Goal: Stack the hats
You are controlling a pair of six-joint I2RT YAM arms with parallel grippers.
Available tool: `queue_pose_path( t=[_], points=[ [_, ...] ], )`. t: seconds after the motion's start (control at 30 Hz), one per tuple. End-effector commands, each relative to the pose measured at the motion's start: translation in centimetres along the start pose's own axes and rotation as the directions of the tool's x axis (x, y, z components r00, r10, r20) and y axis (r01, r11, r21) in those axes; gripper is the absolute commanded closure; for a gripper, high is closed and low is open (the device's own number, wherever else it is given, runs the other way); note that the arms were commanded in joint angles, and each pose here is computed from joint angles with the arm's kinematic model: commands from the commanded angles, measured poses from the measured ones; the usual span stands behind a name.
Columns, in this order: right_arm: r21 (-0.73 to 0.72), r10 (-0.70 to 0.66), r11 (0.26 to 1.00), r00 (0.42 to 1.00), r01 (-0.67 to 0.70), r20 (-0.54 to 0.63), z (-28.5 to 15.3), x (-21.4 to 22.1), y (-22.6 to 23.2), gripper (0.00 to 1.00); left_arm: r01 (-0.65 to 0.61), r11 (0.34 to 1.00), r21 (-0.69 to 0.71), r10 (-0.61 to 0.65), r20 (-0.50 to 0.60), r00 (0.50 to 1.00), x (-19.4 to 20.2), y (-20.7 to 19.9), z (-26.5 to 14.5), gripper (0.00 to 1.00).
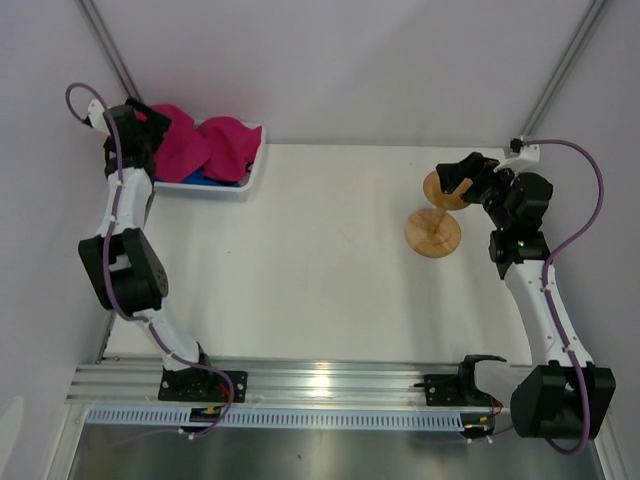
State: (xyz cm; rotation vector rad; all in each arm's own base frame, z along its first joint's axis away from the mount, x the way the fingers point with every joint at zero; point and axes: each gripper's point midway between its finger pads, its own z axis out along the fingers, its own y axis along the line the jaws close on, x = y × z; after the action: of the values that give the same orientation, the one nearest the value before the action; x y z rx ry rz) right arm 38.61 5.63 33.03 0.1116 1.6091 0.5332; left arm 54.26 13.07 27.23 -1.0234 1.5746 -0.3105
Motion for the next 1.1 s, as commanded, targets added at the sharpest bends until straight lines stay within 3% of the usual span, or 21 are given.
queue_pose_path(
  t=[0.0, 0.27, 0.4, 0.63, 0.73, 0.77, 0.87, 0.93, 1.07],
  points=[
    [-0.033, -0.011, 0.999, 0.999, 0.012, 0.042, 1.0, -0.9, 0.6, 0.01, -0.189, 0.981, -0.032, 0.189, -0.003, 0.982, -1.2, -0.5, 2.3, 0.06],
    [-0.006, -0.003, 1.0, 1.0, 0.003, -0.021, 3.8, 1.4, -1.0, 0.01, -0.356, 0.925, -0.133, 0.344, -0.1, 0.933, 0.8, 2.3, 8.3, 0.09],
    [-0.011, 0.003, 1.0, 0.999, -0.004, -0.047, 5.2, 1.6, -1.1, 0.0, -0.425, 0.897, -0.124, 0.412, -0.118, 0.904, 1.6, 2.8, 9.6, 0.09],
    [-0.014, 0.02, 1.0, 0.997, -0.021, -0.07, 6.5, 2.2, -1.5, 0.01, -0.47, 0.876, -0.104, 0.455, -0.141, 0.879, 3.0, 3.7, 11.6, 0.18],
    [-0.009, 0.018, 1.0, 0.997, -0.018, -0.069, 6.6, 2.0, -1.5, 0.01, -0.476, 0.875, -0.086, 0.464, -0.127, 0.876, 2.6, 3.1, 11.8, 0.39],
    [-0.009, 0.017, 1.0, 0.997, -0.018, -0.069, 6.6, 1.9, -1.5, 0.01, -0.473, 0.877, -0.084, 0.461, -0.129, 0.878, 2.8, 3.0, 11.8, 0.62],
    [-0.007, 0.008, 1.0, 0.998, -0.008, -0.06, 6.6, 1.6, -1.5, 0.01, -0.463, 0.883, -0.07, 0.454, -0.12, 0.883, 2.4, 2.3, 11.3, 0.92],
    [-0.008, 0.001, 1.0, 0.998, -0.001, -0.059, 6.6, 1.5, -1.5, 0.01, -0.46, 0.885, -0.065, 0.453, -0.102, 0.886, 1.4, 1.5, 10.5, 0.99],
    [-0.011, -0.011, 1.0, 0.998, 0.01, -0.061, 6.4, 1.1, -1.3, 0.01, -0.48, 0.877, -0.014, 0.478, -0.055, 0.876, -0.6, -1.7, 7.5, 0.99]
  ],
)
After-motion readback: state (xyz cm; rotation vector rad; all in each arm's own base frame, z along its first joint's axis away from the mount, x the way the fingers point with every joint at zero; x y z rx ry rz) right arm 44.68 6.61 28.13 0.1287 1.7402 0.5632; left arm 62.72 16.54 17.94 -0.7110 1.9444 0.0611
